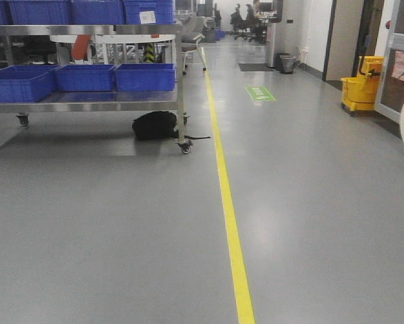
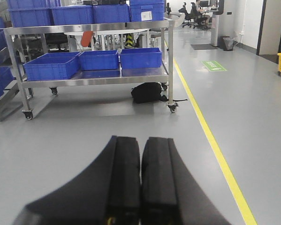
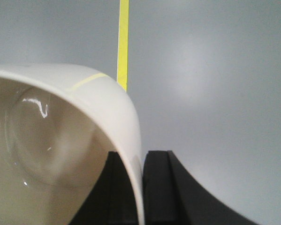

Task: Move white bin to right shelf second layer
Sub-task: 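Drive the base down the aisle carrying the bin in the right gripper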

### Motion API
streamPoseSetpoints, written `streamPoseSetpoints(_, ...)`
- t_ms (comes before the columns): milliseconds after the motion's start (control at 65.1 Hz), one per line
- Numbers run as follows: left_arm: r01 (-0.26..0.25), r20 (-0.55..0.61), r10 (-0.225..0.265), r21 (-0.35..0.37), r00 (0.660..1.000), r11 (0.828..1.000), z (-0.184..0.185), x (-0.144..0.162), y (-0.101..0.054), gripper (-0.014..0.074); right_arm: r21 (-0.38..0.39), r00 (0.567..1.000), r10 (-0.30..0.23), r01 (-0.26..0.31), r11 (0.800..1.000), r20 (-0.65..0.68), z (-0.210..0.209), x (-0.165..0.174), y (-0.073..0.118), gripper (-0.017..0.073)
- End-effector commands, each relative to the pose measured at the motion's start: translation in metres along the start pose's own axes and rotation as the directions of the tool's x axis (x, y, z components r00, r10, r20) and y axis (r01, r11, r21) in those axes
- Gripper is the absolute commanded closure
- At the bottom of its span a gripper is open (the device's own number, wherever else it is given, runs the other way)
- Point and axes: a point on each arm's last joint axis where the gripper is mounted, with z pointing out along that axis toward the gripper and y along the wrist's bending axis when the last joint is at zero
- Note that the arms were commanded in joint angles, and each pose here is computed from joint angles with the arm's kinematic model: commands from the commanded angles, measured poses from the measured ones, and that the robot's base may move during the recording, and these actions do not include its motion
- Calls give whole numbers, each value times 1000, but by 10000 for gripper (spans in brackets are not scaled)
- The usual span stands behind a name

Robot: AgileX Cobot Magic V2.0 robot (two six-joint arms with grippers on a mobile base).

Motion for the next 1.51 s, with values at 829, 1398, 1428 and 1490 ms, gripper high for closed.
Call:
streamPoseSetpoints(829,9,63,-8,-8,998,1000,0,4,0,509,-13,994,-5,7,1000,113,-7,-14,1,511)
streamPoseSetpoints(1398,9,63,-8,-8,998,1000,0,4,0,509,-13,994,-5,7,1000,113,-7,-14,1,511)
streamPoseSetpoints(1428,9,63,-8,-8,998,1000,0,4,0,509,-13,994,-5,7,1000,113,-7,-14,1,511)
streamPoseSetpoints(1490,9,63,-8,-8,998,1000,0,4,0,509,-13,994,-5,7,1000,113,-7,-14,1,511)
